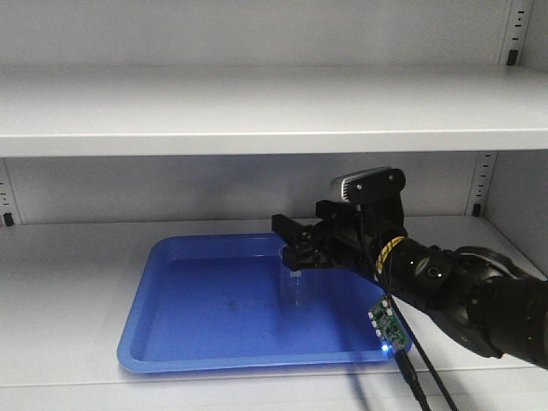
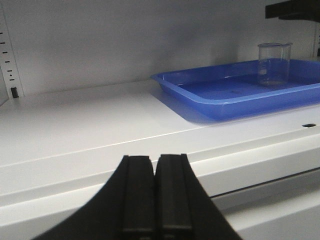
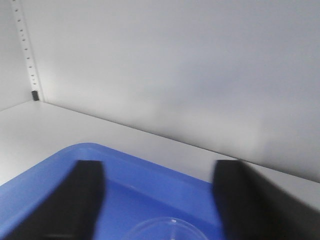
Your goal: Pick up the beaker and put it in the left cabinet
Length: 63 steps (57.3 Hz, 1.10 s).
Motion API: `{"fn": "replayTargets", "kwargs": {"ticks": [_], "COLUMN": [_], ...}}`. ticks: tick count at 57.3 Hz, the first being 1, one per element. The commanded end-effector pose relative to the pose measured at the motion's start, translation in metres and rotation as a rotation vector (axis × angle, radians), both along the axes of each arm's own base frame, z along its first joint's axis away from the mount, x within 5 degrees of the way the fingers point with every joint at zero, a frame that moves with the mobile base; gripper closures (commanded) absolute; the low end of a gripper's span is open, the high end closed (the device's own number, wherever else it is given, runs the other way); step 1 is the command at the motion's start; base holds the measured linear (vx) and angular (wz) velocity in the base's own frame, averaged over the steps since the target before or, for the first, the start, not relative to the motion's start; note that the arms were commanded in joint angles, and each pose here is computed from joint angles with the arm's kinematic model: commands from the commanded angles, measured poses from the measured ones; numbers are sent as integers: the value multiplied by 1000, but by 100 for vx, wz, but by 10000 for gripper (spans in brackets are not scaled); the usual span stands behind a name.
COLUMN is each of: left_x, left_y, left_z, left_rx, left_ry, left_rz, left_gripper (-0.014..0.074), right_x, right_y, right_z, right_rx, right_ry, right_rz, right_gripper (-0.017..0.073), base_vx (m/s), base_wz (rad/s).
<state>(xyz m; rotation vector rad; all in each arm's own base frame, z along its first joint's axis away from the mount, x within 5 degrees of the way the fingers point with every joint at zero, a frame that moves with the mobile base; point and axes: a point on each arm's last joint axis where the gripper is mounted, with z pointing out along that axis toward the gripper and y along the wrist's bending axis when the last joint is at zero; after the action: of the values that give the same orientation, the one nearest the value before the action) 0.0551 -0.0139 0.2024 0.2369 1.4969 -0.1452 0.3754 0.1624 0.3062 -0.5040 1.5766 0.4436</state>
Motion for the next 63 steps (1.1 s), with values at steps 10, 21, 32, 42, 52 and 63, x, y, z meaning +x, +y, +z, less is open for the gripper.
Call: {"fn": "replayTargets", "kwargs": {"ticks": [10, 21, 32, 42, 52, 63], "left_x": [-1, -1, -1, -1, -1, -1], "left_y": [0, 0, 0, 0, 0, 0], "left_z": [3, 3, 3, 3, 3, 3], "left_rx": [-33, -33, -33, -33, -33, -33], "left_ry": [-80, -80, -80, -80, -80, -80], "left_rz": [-4, -4, -4, -4, -4, -4], "left_gripper": [593, 593, 593, 593, 593, 593], "right_x": [-38, -97, -175, -242, -302, -361], "right_y": [-18, -39, -70, -97, -119, -141], "right_z": [33, 22, 17, 7, 4, 5], "right_rx": [32, 25, 37, 64, 147, 259], "right_ry": [-32, -2, -20, -108, -310, -600], "right_rz": [-31, -28, -55, -80, -77, -76], "right_gripper": [575, 569, 568, 568, 568, 568], "base_vx": [0, 0, 0, 0, 0, 0], "base_wz": [0, 0, 0, 0, 0, 0]}}
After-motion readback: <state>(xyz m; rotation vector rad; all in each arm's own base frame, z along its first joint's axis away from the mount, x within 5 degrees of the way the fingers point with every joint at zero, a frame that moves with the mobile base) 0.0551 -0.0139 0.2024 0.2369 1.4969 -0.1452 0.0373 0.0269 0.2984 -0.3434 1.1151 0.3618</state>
